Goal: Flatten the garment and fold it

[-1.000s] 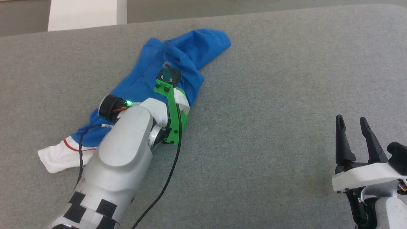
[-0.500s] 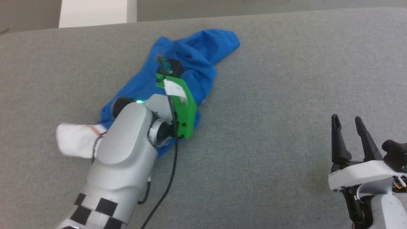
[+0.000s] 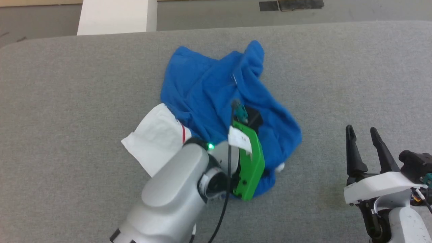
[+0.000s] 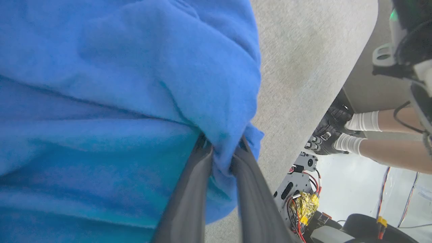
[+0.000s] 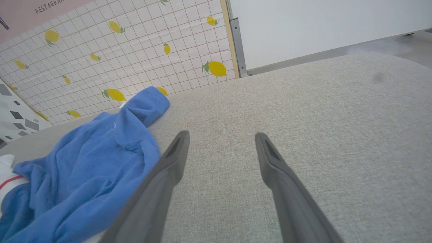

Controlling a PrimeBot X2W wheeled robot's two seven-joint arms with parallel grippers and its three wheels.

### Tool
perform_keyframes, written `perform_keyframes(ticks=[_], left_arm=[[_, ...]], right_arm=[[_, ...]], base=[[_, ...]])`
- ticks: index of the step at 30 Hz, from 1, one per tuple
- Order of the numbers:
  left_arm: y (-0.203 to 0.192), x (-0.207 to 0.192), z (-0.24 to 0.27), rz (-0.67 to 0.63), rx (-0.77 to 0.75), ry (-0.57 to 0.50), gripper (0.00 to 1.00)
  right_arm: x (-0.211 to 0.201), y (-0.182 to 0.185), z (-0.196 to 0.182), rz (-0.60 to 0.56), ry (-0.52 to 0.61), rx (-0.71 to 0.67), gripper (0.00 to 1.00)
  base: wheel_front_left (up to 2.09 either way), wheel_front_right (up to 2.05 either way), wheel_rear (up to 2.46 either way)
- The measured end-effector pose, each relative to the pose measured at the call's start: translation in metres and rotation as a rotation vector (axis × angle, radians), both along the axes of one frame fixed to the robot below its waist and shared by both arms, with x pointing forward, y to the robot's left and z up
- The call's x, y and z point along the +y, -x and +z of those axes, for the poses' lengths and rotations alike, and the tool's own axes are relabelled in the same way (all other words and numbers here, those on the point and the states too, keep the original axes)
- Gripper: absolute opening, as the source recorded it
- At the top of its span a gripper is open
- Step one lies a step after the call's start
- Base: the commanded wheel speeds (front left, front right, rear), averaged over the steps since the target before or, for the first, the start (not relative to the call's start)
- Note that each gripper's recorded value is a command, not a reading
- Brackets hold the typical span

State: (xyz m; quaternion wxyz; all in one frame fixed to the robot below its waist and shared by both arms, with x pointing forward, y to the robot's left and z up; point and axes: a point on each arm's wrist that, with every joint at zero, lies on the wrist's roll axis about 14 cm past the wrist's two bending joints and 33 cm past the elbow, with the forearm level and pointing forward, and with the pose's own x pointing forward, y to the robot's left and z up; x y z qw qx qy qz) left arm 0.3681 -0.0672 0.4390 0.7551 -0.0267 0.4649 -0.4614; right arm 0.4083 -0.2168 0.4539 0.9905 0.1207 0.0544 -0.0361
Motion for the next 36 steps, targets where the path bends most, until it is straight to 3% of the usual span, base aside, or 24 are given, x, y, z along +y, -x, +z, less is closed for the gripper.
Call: perform_keyframes(ticks=[7, 8, 10, 16, 25, 30, 36], left_arm=[[0.012, 0.01, -0.043, -0.005, 0.083, -0.105, 0.0], [0.009, 0.01, -0.044, 0.007, 0.078, -0.107, 0.2], [0.003, 0.011, -0.043, 0.029, 0.069, -0.105, 1.0], [-0.02, 0.025, -0.028, 0.129, 0.021, -0.076, 1.0], [-0.063, 0.038, 0.06, 0.355, -0.139, 0.239, 1.0], [-0.096, 0.089, 0.109, 0.541, -0.426, 0.31, 1.0], [-0.107, 0.179, 0.135, 0.772, -0.803, 0.216, 1.0]], right_arm=[[-0.004, 0.004, -0.008, -0.017, -0.012, 0.019, 1.0], [-0.005, 0.004, -0.009, -0.02, -0.012, 0.023, 1.0], [-0.007, 0.005, -0.01, -0.025, -0.011, 0.025, 1.0], [-0.006, 0.005, -0.007, -0.024, -0.016, 0.014, 1.0], [0.008, 0.003, 0.006, 0.017, -0.022, -0.017, 1.0], [0.018, 0.004, 0.012, 0.048, -0.026, -0.029, 1.0], [0.027, 0.007, 0.017, 0.073, -0.028, -0.039, 1.0]], base=[[0.0, 0.0, 0.0], [0.0, 0.0, 0.0], [0.0, 0.0, 0.0], [0.0, 0.0, 0.0], [0.0, 0.0, 0.0], [0.0, 0.0, 0.0], [0.0, 0.0, 0.0]])
